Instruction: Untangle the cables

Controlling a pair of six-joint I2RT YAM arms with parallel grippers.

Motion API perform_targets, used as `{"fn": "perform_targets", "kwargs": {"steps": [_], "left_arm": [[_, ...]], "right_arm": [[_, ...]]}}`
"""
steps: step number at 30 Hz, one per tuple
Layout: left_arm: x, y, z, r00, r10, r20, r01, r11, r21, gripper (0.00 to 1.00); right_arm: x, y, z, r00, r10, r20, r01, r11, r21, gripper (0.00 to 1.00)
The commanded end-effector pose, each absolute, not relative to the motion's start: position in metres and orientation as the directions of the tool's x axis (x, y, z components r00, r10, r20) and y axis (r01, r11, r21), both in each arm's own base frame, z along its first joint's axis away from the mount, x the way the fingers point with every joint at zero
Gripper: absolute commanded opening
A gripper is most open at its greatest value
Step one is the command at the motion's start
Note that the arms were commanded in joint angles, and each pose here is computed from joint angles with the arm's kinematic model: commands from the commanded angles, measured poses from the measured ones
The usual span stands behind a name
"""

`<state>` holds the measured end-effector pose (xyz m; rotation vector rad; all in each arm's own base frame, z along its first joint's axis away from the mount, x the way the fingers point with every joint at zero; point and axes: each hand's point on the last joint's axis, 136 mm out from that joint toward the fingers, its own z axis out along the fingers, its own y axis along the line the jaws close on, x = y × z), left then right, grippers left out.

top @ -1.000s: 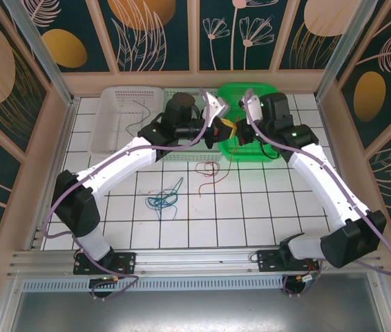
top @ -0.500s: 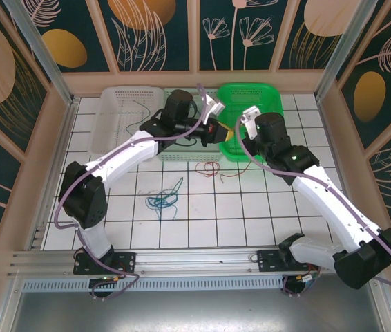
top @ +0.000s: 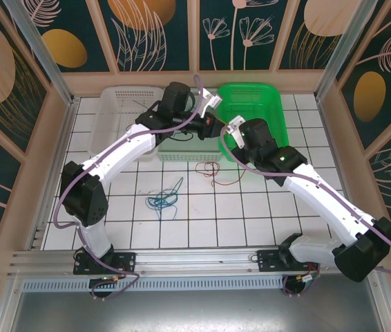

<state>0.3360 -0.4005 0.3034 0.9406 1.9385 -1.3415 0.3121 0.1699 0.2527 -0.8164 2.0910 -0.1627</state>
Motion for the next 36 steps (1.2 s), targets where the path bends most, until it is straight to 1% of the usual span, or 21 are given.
{"fn": "perform_targets", "kwargs": {"steps": [1, 8, 12, 13, 15, 16, 17, 19, 20, 22, 24, 28, 32, 34, 36], "left_arm": [[0.352, -0.396, 0.319, -0.522, 0.182, -0.833, 0.839, 0.283, -0.464, 0.0], [0.359, -0.389, 0.324, -0.493, 0.175, -0.852, 0.841, 0.348, -0.415, 0.0], [0.367, -0.382, 0.324, -0.478, 0.179, -0.86, 0.832, 0.406, -0.378, 0.0], [0.369, -0.381, 0.321, -0.476, 0.185, -0.86, 0.829, 0.421, -0.368, 0.05], [0.373, -0.377, 0.321, -0.473, 0.187, -0.861, 0.819, 0.453, -0.352, 0.09], [0.375, -0.375, 0.321, -0.471, 0.185, -0.863, 0.814, 0.468, -0.344, 0.13], [0.377, -0.373, 0.323, -0.467, 0.179, -0.866, 0.809, 0.483, -0.336, 0.2], [0.382, -0.367, 0.329, -0.45, 0.152, -0.88, 0.792, 0.523, -0.314, 0.24], [0.384, -0.362, 0.335, -0.434, 0.129, -0.892, 0.781, 0.547, -0.3, 0.3], [0.387, -0.35, 0.349, -0.393, 0.075, -0.916, 0.753, 0.598, -0.274, 0.39], [0.391, -0.334, 0.359, -0.347, 0.022, -0.937, 0.712, 0.656, -0.249, 0.56], [0.384, -0.315, 0.371, -0.274, -0.046, -0.961, 0.681, 0.696, -0.228, 0.67], [0.383, -0.312, 0.36, -0.295, -0.029, -0.955, 0.671, 0.705, -0.228, 0.76], [0.378, -0.319, 0.357, -0.302, -0.023, -0.953, 0.704, 0.669, -0.239, 0.76], [0.364, -0.334, 0.363, -0.296, -0.043, -0.954, 0.778, 0.569, -0.267, 0.76]], "right_arm": [[0.299, 0.172, 0.233, -0.449, -0.652, -0.611, -0.559, 0.738, -0.378, 0.0], [0.297, 0.169, 0.228, -0.454, -0.669, -0.589, -0.566, 0.727, -0.389, 0.0], [0.295, 0.165, 0.226, -0.454, -0.681, -0.574, -0.568, 0.718, -0.403, 0.0], [0.295, 0.164, 0.227, -0.453, -0.68, -0.576, -0.562, 0.72, -0.408, 0.0], [0.299, 0.158, 0.233, -0.466, -0.655, -0.595, -0.525, 0.745, -0.41, 0.0], [0.302, 0.155, 0.238, -0.477, -0.625, -0.617, -0.507, 0.77, -0.388, 0.0], [0.304, 0.152, 0.242, -0.487, -0.595, -0.639, -0.495, 0.791, -0.36, 0.0], [0.308, 0.151, 0.255, -0.484, -0.537, -0.691, -0.487, 0.822, -0.297, 0.0], [0.309, 0.151, 0.262, -0.476, -0.509, -0.717, -0.485, 0.832, -0.269, 0.0], [0.314, 0.143, 0.273, -0.472, -0.455, -0.755, -0.465, 0.856, -0.225, 0.0], [0.319, 0.135, 0.283, -0.475, -0.412, -0.778, -0.446, 0.875, -0.191, 0.0], [0.332, 0.118, 0.304, -0.492, -0.31, -0.814, -0.38, 0.917, -0.12, 0.0], [0.344, 0.115, 0.333, -0.477, -0.194, -0.857, -0.391, 0.92, 0.01, 0.0], [0.345, 0.123, 0.348, -0.458, -0.166, -0.874, -0.435, 0.899, 0.057, 0.0], [0.345, 0.133, 0.358, -0.447, -0.151, -0.882, -0.478, 0.873, 0.093, 0.0]]}}
